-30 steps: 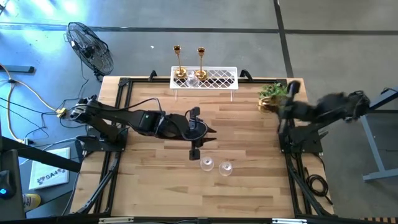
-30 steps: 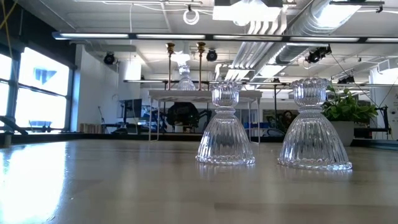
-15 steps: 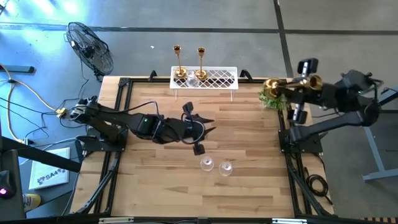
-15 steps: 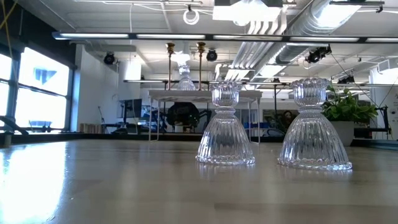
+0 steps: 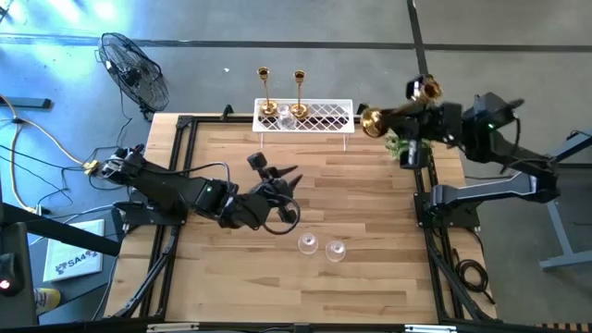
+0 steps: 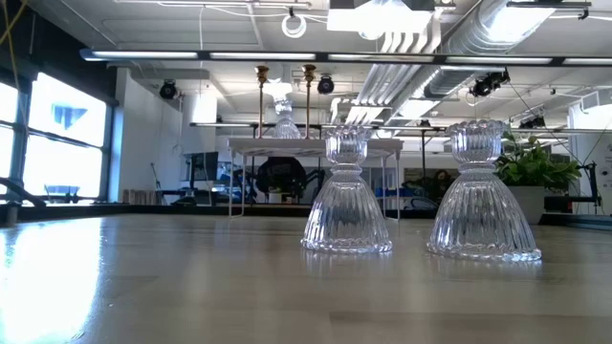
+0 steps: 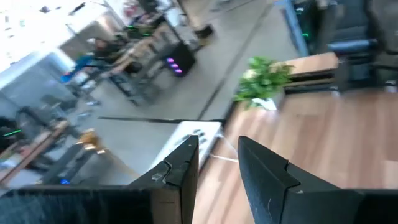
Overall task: Pick & Place candle stick holders
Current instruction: Put the gold candle holder on the shelf
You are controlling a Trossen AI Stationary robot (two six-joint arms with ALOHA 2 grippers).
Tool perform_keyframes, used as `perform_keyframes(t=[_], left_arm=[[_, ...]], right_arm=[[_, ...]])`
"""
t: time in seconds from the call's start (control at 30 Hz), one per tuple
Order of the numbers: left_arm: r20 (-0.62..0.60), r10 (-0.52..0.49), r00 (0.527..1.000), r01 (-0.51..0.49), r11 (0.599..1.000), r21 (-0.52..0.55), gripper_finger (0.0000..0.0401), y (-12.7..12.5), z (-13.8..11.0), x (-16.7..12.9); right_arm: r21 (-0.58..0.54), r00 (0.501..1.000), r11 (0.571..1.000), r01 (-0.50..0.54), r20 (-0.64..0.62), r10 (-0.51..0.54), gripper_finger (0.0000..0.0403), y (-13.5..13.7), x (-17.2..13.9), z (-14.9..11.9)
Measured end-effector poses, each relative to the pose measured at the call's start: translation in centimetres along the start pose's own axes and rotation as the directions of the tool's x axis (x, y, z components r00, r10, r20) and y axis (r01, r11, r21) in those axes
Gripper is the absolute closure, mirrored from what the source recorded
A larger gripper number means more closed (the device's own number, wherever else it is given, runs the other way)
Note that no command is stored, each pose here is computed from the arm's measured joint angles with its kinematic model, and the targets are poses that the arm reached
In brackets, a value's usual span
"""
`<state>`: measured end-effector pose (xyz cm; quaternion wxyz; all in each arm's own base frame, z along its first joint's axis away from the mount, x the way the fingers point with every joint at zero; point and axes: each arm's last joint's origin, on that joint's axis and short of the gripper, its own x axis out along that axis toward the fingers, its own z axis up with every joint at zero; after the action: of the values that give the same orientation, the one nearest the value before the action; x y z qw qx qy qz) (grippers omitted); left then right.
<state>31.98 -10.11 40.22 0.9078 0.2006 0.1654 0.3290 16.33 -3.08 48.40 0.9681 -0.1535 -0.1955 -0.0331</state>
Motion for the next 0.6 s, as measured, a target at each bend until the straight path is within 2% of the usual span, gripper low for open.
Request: perform_keyframes(t=[0.1, 0.33, 0.5, 0.6], left_arm=[[0.017, -0.002, 1.000, 0.002, 1.000, -0.014, 0.0292, 0.2, 0.3, -1.0], [-0.040, -0.034, 0.999, 0.039, 0.992, 0.121, 0.0293, -0.2, -0.9, -1.9], [-0.085, -0.045, 0.995, 0.048, 0.998, 0.033, 0.0293, -0.3, -1.7, -2.0], [-0.115, -0.061, 0.991, 0.065, 0.997, 0.032, 0.0293, -0.3, -2.2, -2.1]], right_arm=[[-0.008, 0.997, 0.999, 0.037, -0.064, -0.038, 0.0395, -1.3, 0.6, -1.1], [0.032, 0.969, 0.991, 0.131, -0.215, -0.121, 0.0395, -5.6, 2.4, -5.9], [0.076, 0.937, 0.982, 0.172, -0.321, -0.139, 0.0395, -9.4, 2.9, -10.3], [0.104, 0.916, 0.978, 0.179, -0.380, -0.127, 0.0395, -11.4, 2.9, -13.1]])
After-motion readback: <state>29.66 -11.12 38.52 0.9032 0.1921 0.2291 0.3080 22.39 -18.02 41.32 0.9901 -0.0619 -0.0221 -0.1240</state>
